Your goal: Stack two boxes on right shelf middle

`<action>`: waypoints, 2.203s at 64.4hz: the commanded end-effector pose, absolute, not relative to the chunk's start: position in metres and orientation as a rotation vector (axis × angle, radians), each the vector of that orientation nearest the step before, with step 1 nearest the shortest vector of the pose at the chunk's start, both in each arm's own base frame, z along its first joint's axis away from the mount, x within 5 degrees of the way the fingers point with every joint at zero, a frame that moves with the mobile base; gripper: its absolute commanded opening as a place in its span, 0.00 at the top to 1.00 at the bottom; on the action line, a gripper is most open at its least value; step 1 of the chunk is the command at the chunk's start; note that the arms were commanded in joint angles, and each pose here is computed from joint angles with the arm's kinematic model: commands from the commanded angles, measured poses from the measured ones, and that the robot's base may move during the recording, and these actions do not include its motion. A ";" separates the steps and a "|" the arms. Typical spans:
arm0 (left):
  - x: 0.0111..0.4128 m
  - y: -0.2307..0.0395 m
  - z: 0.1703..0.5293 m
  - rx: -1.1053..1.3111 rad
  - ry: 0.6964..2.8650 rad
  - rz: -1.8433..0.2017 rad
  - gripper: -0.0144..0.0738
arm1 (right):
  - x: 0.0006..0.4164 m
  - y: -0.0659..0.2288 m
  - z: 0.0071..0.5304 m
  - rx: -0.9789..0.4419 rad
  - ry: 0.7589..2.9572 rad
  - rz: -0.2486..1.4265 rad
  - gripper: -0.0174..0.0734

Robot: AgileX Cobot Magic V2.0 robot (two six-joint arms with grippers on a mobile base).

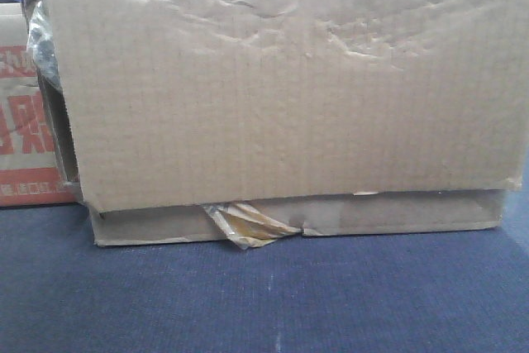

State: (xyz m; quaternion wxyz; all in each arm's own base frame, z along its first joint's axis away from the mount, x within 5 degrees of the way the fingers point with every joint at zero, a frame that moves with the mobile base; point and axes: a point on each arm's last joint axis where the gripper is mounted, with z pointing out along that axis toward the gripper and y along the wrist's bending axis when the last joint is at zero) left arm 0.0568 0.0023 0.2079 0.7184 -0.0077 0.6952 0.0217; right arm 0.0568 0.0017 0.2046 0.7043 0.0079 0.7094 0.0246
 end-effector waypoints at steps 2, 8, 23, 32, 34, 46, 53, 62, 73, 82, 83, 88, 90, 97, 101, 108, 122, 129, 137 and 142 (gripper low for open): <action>0.056 0.002 0.210 -0.023 1.518 0.046 0.96 | 0.056 0.001 0.207 0.015 1.554 0.046 0.99; 0.056 0.002 0.210 -0.023 1.518 0.046 0.96 | 0.056 0.001 0.207 0.015 1.554 0.046 0.99; 0.056 0.003 0.210 -0.013 1.514 0.058 0.96 | 0.056 0.001 0.207 0.015 1.554 0.046 0.99; 0.056 0.003 0.213 -0.002 1.490 0.070 0.96 | 0.056 0.001 0.207 0.015 1.554 0.046 0.99; 0.056 0.003 0.214 -0.002 1.479 0.070 0.96 | 0.056 0.001 0.207 0.015 1.554 0.046 0.99; 0.056 0.002 0.216 -0.002 1.450 0.071 0.96 | 0.056 0.001 0.210 0.017 1.522 0.044 0.99; 0.056 0.002 0.218 -0.012 1.431 0.060 0.96 | 0.056 0.001 0.213 0.019 1.491 0.042 0.99; 0.054 0.002 0.226 -0.011 1.342 0.061 0.96 | 0.055 0.000 0.221 0.026 1.399 0.037 0.99; 0.041 0.002 0.275 -0.010 1.203 0.064 0.96 | 0.045 0.000 0.261 0.022 1.303 0.041 0.99; 0.025 0.001 0.331 -0.010 1.190 0.064 0.96 | 0.025 0.001 0.321 0.012 1.211 0.048 0.99; 0.024 0.001 0.337 -0.010 1.199 0.064 0.96 | 0.026 0.001 0.327 0.010 1.221 0.049 0.99; 0.020 0.001 0.371 -0.011 1.259 0.063 0.96 | 0.028 0.002 0.354 0.004 1.266 0.053 0.99; 0.021 0.001 0.381 -0.011 1.290 0.062 0.96 | 0.029 0.002 0.366 0.001 1.285 0.055 0.99; 0.035 0.002 0.417 -0.010 1.422 0.066 0.82 | 0.053 0.003 0.394 -0.005 1.386 0.058 0.95; 0.047 0.002 0.430 -0.011 1.493 0.065 0.72 | 0.069 0.003 0.404 -0.006 1.438 0.059 0.85; 0.067 0.003 0.442 -0.004 1.600 0.055 0.52 | 0.098 0.004 0.411 -0.005 1.511 0.059 0.62; 0.108 -0.001 0.433 0.036 1.738 0.019 0.20 | 0.141 0.004 0.399 0.001 1.621 0.057 0.20; 0.135 -0.002 0.423 0.047 1.855 0.012 0.15 | 0.146 0.007 0.398 -0.015 1.625 0.072 0.18; 0.166 -0.003 0.420 0.052 1.995 0.022 0.15 | 0.146 0.011 0.399 -0.039 1.615 0.096 0.18; 0.185 -0.001 0.419 0.059 2.114 0.056 0.15 | 0.146 0.013 0.399 -0.047 1.615 0.103 0.18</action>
